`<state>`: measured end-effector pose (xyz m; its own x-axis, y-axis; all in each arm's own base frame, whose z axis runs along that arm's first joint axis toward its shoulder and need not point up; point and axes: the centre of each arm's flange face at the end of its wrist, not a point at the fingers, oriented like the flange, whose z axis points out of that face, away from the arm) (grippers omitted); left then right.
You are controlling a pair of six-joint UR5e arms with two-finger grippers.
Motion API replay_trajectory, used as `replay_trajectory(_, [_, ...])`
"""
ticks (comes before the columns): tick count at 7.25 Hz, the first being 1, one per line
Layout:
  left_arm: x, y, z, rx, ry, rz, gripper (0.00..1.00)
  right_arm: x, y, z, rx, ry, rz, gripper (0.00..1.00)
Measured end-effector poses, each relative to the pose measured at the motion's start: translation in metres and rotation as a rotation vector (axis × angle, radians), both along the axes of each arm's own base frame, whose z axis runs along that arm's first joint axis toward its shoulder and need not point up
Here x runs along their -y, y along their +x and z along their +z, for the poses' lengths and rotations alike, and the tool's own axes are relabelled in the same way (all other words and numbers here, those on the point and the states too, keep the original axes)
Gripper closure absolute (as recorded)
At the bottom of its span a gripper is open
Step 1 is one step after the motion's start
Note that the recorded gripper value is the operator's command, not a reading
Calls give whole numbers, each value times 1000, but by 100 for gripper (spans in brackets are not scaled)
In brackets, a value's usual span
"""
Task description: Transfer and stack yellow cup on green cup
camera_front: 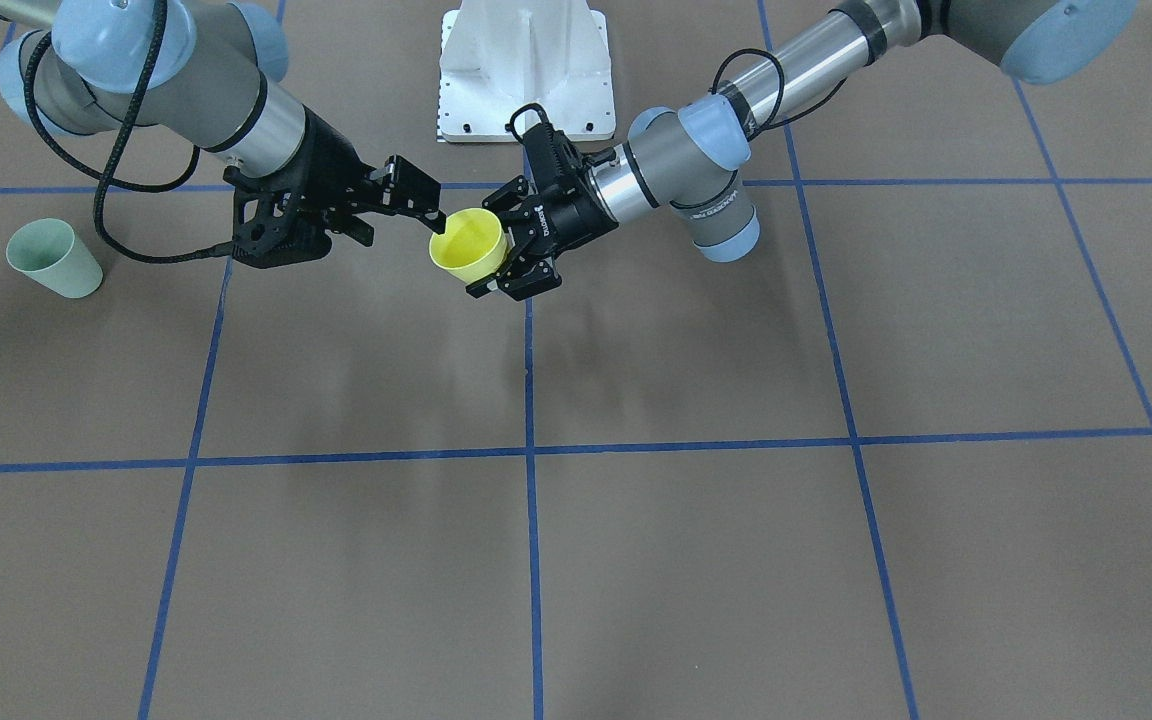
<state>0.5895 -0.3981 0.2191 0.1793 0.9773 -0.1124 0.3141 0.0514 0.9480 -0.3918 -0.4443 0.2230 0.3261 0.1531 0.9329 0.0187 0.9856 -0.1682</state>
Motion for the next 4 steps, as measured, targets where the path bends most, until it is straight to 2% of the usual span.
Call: replay_trajectory(4, [-8,-6,-13,-38,-28,22,100,-4,-1,2,-3,1,-1,1])
